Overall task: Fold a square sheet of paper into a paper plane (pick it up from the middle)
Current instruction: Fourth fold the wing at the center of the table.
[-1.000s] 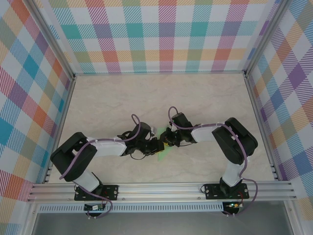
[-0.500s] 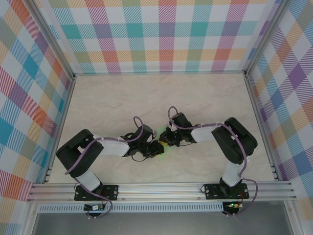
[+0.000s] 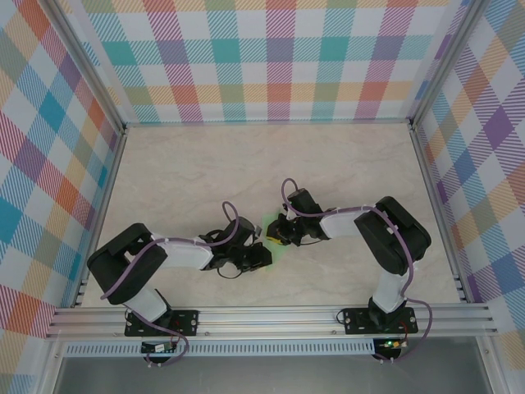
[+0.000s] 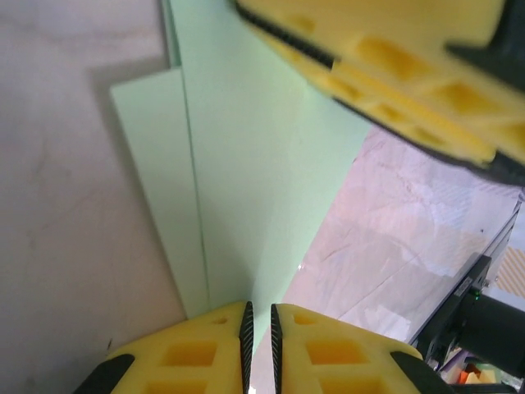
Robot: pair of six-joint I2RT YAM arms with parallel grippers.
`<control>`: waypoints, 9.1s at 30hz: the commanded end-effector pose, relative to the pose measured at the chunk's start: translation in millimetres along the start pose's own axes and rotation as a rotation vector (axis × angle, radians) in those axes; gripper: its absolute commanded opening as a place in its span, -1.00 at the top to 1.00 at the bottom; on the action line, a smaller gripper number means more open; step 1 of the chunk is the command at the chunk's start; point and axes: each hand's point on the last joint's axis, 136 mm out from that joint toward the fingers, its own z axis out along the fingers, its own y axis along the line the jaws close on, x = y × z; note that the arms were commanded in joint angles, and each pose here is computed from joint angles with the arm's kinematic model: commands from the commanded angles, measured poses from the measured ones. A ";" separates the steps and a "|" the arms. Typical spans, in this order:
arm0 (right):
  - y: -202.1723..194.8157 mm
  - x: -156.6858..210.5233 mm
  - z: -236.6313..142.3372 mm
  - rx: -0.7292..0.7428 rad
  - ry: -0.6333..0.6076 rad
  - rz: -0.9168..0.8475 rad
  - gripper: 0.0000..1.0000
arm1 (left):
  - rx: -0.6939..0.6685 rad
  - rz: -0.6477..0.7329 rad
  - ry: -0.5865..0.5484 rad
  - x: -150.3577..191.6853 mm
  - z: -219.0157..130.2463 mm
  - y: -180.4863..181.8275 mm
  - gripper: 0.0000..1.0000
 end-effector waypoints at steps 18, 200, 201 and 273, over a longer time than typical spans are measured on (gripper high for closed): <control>-90.8 26.9 9.5 0.287 0.048 0.124 0.68 | -0.093 0.089 0.120 45.1 -36.3 13.2 0.70; -28.0 -2.4 -1.1 0.176 -0.049 -0.283 0.93 | -0.440 0.062 -0.037 8.4 -19.1 88.6 0.94; -32.7 -6.2 -3.2 0.192 -0.064 -0.281 0.93 | -0.439 0.062 -0.036 8.6 -19.2 88.7 0.94; -56.8 -17.5 -17.3 0.188 -0.001 -0.176 0.90 | -0.378 0.113 -0.027 3.5 -25.1 61.6 0.85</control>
